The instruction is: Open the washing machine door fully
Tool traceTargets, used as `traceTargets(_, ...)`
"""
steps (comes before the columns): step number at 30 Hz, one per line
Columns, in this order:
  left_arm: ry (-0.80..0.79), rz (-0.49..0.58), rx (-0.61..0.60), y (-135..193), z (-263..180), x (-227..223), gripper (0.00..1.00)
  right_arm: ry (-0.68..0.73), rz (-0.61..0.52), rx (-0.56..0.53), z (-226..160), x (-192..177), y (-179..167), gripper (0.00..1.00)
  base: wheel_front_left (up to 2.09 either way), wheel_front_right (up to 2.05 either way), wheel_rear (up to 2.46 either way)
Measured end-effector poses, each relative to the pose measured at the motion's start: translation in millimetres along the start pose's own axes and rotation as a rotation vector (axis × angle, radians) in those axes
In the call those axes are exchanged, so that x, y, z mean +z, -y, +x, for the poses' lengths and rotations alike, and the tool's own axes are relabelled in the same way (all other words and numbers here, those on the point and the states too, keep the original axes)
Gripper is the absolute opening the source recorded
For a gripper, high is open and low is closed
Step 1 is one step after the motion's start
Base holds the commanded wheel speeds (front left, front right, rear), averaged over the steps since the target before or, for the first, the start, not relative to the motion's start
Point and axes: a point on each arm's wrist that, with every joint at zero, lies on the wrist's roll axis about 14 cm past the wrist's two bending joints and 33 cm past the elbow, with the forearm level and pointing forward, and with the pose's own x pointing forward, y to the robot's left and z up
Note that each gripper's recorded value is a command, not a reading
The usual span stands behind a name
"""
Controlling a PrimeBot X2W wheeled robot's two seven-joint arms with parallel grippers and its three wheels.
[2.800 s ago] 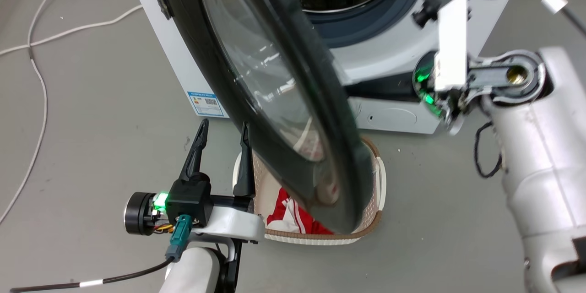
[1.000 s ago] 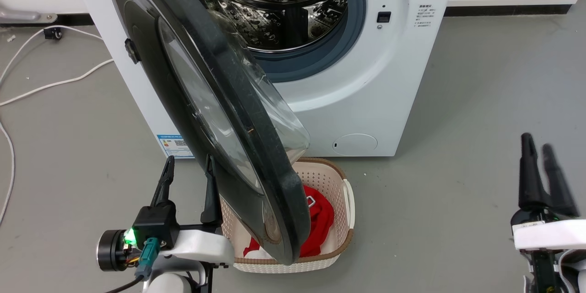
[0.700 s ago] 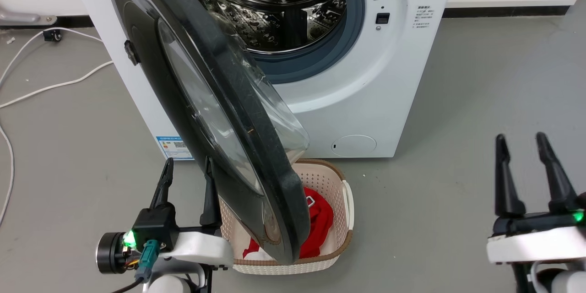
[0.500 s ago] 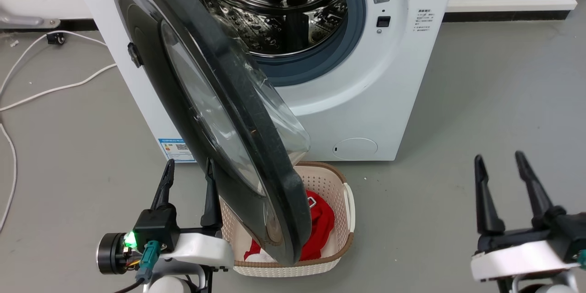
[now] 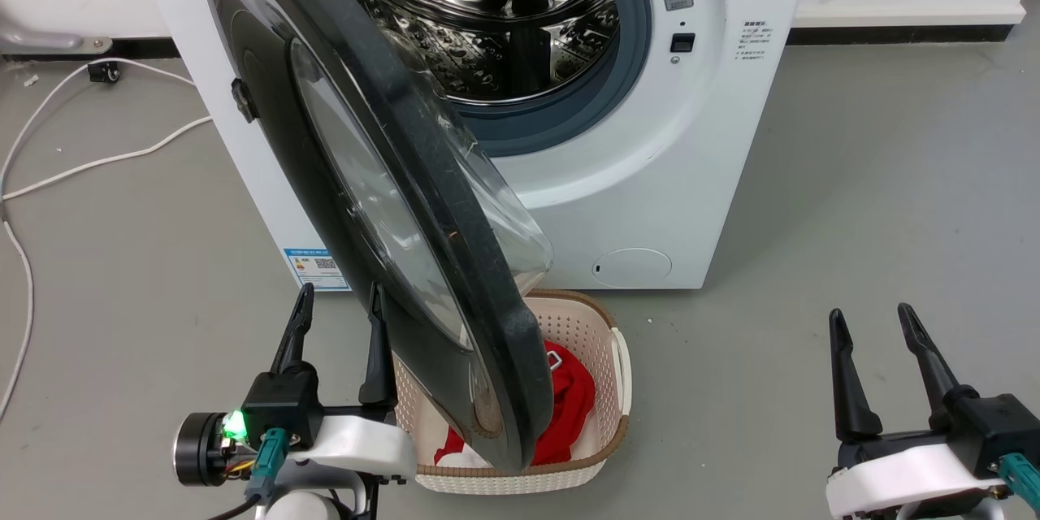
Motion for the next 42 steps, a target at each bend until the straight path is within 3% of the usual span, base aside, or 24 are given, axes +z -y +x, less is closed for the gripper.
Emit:
traceTargets(2, 0.0, 0.002, -0.002, 0.3, -0.1, -0.1, 1.0, 0.0, -0.001, 0.001, 0.0, -0.1, -0.4, 1.0, 0.0, 0.0, 0.0)
traceTargets(3, 0.0, 0.002, -0.002, 0.2, -0.1, -0.2, 0.79, 0.0, -0.002, 0.003, 0.2, -0.1, -0.9, 1.0, 0.0, 0.0, 0.0)
traceTargets(4, -0.001, 0.002, -0.003, 0.4, -0.1, -0.3, 0.46, 0.002, -0.003, 0.003, 0.4, 0.2, -1.0, 1.0, 0.0, 0.0, 0.0)
traceTargets(6, -0.001, 0.002, -0.004, 0.5, 0.0, -0.4, 0.0, 0.004, -0.002, 0.005, 0.5, 0.4, -1.7, 1.0, 0.0, 0.0, 0.0)
traceTargets(19, 0.033, -0.01, 0.002, 0.1, 4.6, 9.6, 0.0, -0.005, 0.012, 0.008, 2.1, -3.4, -3.5, 1.0, 0.0, 0.0, 0.0)
traceTargets(35, 0.603, -0.048, -0.017, 9.7, 0.7, 188.7, 0.0, -0.01, 0.016, 0.001, 2.8, -5.5, -1.4, 1.0, 0.0, 0.0, 0.0)
traceTargets(42, 0.807, -0.092, -0.127, 39.3, -24.5, 246.5, 0.0, -0.017, 0.015, -0.006, 1.7, -7.7, 0.7, 1.0, 0.0, 0.0, 0.0)
